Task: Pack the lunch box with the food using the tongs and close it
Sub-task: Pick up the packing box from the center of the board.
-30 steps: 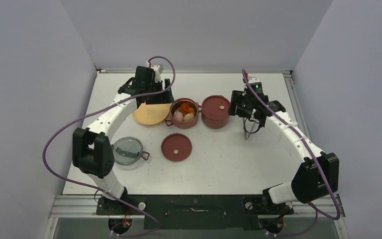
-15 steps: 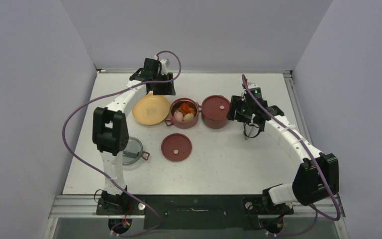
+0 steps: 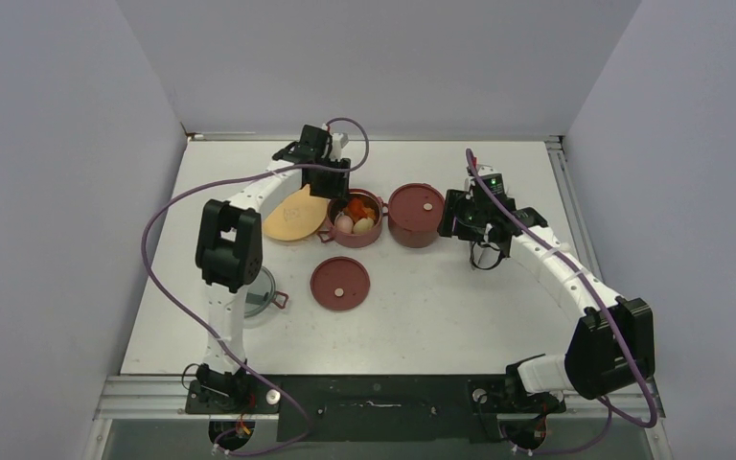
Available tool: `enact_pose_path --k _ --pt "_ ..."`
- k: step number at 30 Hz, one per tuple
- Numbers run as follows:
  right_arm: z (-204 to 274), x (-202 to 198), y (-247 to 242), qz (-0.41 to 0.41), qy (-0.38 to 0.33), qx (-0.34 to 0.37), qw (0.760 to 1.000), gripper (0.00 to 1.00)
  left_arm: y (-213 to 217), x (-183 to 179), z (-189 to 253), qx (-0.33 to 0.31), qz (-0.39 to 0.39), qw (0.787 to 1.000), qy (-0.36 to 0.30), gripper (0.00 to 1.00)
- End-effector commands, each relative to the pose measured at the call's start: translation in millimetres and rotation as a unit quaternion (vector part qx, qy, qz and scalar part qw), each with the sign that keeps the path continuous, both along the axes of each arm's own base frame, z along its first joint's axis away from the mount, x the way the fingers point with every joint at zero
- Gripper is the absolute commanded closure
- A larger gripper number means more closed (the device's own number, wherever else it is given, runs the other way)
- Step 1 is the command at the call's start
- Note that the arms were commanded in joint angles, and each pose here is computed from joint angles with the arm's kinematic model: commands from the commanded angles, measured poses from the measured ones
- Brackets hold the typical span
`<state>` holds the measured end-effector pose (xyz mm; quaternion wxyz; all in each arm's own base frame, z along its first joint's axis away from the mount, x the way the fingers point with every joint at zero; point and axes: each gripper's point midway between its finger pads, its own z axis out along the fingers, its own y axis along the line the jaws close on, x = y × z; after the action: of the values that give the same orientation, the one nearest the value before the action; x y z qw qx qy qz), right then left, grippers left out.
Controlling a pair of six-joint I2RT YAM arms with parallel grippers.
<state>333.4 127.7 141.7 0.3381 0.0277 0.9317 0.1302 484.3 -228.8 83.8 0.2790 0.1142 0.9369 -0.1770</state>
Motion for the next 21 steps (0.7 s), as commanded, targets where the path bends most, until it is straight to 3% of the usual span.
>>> enact_pose_path --k 1,16,21 --pt "21 3 0 -0.004 -0.038 0.011 0.999 0.39 4 9 4 0.017 0.001 1.0 -0.018 0.54" --pt "19 -2 -4 -0.01 -0.034 0.008 0.999 0.39 16 -2 6 0.07 0.022 0.997 -0.025 0.95" --pt "18 -3 -6 -0.013 -0.033 0.003 0.999 0.39 27 -11 12 0.113 0.055 0.991 -0.034 1.0"
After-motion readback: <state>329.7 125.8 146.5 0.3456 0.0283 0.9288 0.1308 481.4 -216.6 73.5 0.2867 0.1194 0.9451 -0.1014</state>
